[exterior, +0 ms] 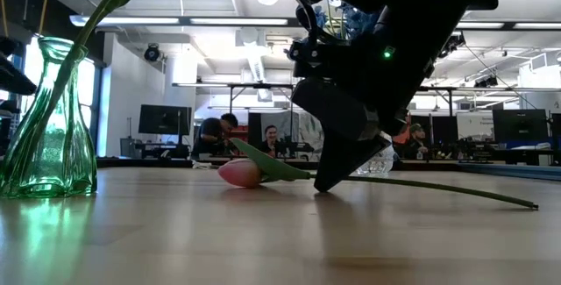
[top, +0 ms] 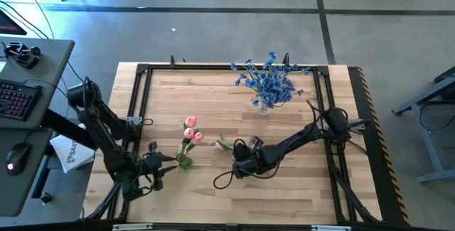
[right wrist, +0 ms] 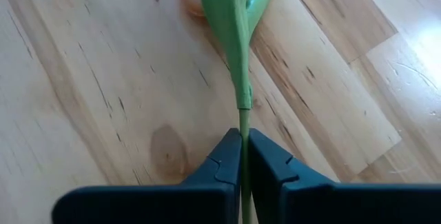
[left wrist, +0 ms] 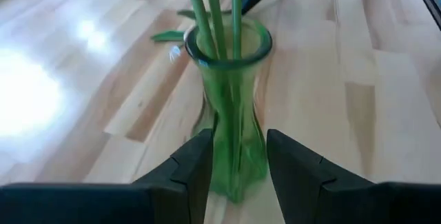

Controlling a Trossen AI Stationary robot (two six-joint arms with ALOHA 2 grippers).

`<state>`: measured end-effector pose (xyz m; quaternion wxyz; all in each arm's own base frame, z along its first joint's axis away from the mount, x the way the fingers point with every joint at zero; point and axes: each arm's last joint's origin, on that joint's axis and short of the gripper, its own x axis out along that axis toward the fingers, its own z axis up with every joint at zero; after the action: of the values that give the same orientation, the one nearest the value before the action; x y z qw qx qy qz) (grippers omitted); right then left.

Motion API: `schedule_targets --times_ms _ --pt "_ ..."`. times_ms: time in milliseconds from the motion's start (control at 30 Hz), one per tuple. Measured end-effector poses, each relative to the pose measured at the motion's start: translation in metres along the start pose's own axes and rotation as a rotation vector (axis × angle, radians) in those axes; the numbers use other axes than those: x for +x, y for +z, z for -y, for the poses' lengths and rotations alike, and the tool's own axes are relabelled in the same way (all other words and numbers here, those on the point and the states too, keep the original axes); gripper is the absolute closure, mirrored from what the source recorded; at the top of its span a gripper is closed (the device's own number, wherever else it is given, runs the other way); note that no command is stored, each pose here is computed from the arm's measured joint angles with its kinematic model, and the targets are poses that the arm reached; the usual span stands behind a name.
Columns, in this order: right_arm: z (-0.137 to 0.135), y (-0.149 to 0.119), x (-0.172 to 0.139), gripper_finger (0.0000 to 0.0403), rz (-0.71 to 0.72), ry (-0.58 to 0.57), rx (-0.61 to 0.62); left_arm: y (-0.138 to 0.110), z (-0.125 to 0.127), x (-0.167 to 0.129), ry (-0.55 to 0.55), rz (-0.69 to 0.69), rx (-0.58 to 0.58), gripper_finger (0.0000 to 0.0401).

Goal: Sort flowers into vase by color
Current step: Put the pink flower into the green vase

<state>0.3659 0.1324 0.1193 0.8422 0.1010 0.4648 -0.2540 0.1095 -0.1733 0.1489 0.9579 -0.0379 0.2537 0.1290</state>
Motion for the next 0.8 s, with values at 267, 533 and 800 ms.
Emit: schedule_targets --times_ms 267,533,800 --pt "0.0 0.0 0.0 0.0396 0.002 0.0 -0.001 0.005 -0.002 0.008 0.039 0.005 -0.015 0.0213" --pt "0.0 0.0 0.0 0.0399 0.003 0.001 -0.009 0.009 -0.005 0.014 0.07 0.001 -0.027 0.0151" --pt "0.0 0.0 0.0 0.04 0.007 0.004 -0.021 0.019 -0.004 0.027 0.09 0.017 0.026 0.0171"
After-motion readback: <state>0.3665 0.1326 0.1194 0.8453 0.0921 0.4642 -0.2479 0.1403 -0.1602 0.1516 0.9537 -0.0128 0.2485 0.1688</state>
